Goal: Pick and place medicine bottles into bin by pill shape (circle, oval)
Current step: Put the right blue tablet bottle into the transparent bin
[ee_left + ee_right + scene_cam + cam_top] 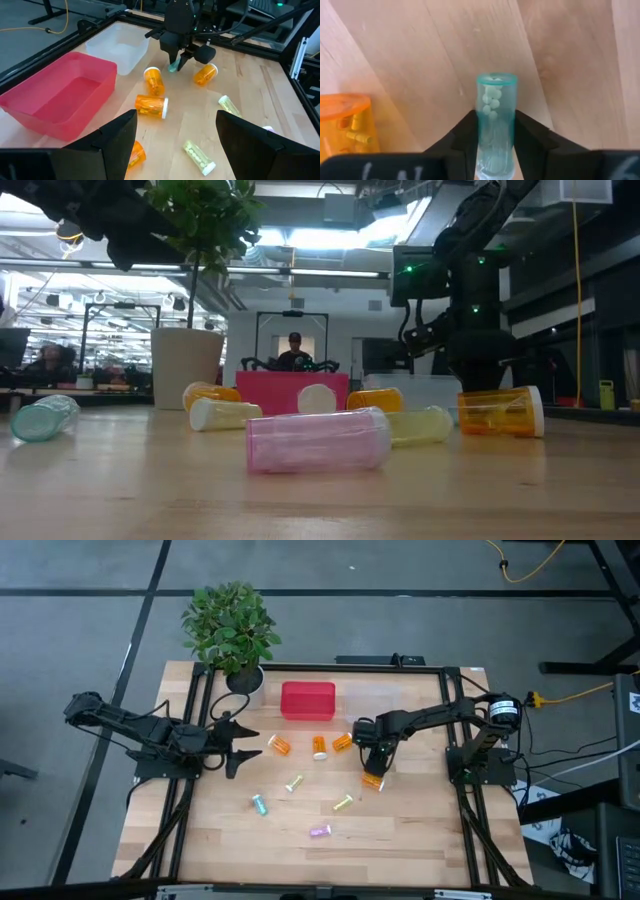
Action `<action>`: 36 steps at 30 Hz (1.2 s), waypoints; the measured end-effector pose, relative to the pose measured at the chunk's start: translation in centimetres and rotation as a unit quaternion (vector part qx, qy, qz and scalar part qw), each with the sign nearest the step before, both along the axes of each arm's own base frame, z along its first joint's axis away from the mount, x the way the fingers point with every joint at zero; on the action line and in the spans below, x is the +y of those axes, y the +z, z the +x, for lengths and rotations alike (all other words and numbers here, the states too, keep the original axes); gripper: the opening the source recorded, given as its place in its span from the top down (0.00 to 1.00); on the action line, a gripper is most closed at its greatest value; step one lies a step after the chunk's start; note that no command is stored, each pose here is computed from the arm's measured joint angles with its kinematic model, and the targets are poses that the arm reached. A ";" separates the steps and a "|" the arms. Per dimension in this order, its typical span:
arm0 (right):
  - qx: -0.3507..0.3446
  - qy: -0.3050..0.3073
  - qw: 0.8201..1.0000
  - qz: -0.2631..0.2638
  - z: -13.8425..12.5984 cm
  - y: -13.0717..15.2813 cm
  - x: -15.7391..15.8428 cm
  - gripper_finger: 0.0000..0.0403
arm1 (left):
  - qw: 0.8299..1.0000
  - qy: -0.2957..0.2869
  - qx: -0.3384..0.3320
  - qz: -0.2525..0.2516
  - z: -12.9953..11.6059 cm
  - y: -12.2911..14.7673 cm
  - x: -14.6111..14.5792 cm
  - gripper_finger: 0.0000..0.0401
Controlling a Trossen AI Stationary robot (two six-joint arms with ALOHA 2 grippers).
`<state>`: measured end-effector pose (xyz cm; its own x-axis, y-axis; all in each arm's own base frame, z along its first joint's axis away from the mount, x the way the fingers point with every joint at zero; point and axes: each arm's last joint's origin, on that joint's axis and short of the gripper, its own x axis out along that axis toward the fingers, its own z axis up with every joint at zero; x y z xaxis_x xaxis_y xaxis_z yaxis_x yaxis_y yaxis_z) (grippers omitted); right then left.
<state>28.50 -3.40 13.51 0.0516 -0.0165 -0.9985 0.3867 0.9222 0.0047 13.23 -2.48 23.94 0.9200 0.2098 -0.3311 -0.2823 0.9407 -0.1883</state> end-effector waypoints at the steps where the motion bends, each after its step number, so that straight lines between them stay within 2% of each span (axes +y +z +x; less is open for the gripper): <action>1: 0.000 -0.006 1.000 0.000 0.0 0.0 0.0 0.75 | 1.000 0.000 0.000 0.000 0.0 0.0 0.0 0.34; 11: 0.000 -0.042 0.999 0.000 0.0 0.0 0.0 0.76 | 1.000 0.000 0.000 0.000 0.0 0.0 0.0 0.34; 18: -0.010 -0.080 0.996 -0.044 0.7 0.6 -0.4 0.76 | 1.000 0.000 0.000 0.000 0.0 0.0 0.0 0.34; 24: -0.028 -0.058 0.995 -0.075 2.6 3.8 -0.7 0.75 | 1.000 0.000 0.000 0.000 0.0 0.0 0.0 0.34; 32: -0.061 -0.036 0.980 -0.187 5.0 10.5 -1.6 0.75 | 1.000 0.000 0.001 0.000 0.0 0.0 0.0 0.34; 36: -0.075 -0.046 0.968 -0.234 5.4 12.5 -1.9 0.75 | 1.000 0.000 0.014 0.004 -0.1 -0.2 0.0 0.34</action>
<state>33.91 -5.32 25.98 0.1729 -0.4771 -0.8617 0.4952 0.7983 -0.3426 13.13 -2.45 23.70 0.9105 0.2129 -0.3544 -0.2876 0.9420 -0.1730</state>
